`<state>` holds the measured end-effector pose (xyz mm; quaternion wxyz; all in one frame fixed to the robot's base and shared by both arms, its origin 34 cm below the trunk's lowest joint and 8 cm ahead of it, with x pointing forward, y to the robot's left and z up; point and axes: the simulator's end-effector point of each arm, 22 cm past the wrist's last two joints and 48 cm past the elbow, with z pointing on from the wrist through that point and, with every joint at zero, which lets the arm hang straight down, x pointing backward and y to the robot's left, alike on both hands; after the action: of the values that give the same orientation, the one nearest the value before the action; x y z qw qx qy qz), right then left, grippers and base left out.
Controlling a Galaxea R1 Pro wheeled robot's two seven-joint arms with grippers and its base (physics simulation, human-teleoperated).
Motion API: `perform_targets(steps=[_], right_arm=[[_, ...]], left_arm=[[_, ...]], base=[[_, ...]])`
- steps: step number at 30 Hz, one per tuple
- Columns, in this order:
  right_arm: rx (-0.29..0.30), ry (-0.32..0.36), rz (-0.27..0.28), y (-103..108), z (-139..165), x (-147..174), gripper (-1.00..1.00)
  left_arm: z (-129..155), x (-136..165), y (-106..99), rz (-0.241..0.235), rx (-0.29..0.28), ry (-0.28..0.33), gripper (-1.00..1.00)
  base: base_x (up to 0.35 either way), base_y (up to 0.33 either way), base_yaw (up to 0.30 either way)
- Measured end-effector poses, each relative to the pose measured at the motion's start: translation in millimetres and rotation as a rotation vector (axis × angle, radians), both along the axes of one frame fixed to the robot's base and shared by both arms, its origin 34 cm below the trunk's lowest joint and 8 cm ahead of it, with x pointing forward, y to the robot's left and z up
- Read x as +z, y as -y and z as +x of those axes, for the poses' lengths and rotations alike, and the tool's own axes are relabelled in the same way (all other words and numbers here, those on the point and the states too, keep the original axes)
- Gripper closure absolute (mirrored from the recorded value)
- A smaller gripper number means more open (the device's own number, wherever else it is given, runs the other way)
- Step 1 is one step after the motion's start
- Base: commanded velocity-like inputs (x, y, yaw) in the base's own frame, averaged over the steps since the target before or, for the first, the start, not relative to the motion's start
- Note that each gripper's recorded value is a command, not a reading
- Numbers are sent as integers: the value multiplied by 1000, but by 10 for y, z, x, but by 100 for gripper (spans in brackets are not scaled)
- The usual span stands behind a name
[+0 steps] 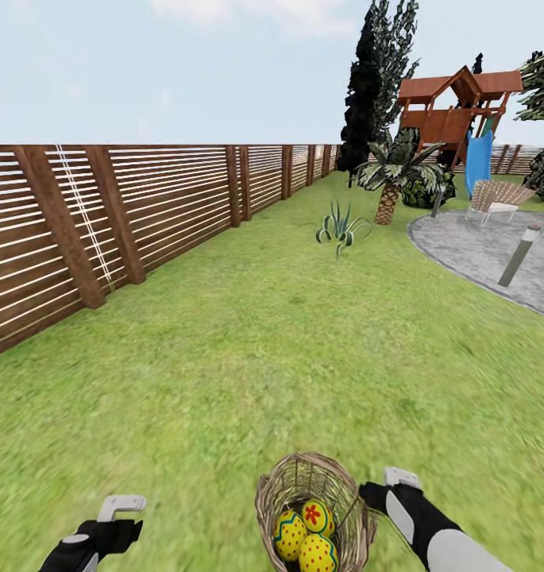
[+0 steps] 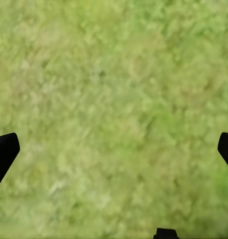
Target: Take the three Easter eggs out of the wicker basket on the lawn in the garden, then place them on the lawn next to a single tree (choose any tree) so that all three eggs are next to the same tree and none are left in the basket.
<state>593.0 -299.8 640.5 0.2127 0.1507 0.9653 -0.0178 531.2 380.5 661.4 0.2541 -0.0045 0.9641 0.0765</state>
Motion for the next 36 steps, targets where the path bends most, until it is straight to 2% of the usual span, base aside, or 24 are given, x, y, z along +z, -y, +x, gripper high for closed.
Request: perform_targets(steps=[6,16,29,36], right_arm=[[-4,21,-8,75,183,113,-100],[-3,25,-7,71,223,135,-100],[-5,25,-7,81,243,-33,-100],[-5,46,-12,102,415,-22,-100]], left_arm=[[10,9,-6,2,2,4,-100],[22,19,-7,1,2,8,-100],[20,-167,-30,0,10,3,-100],[11,-276,-37,-1,12,-1,-100]], base=[[1,1,0],[0,0,0],[0,0,0],[0,0,0]])
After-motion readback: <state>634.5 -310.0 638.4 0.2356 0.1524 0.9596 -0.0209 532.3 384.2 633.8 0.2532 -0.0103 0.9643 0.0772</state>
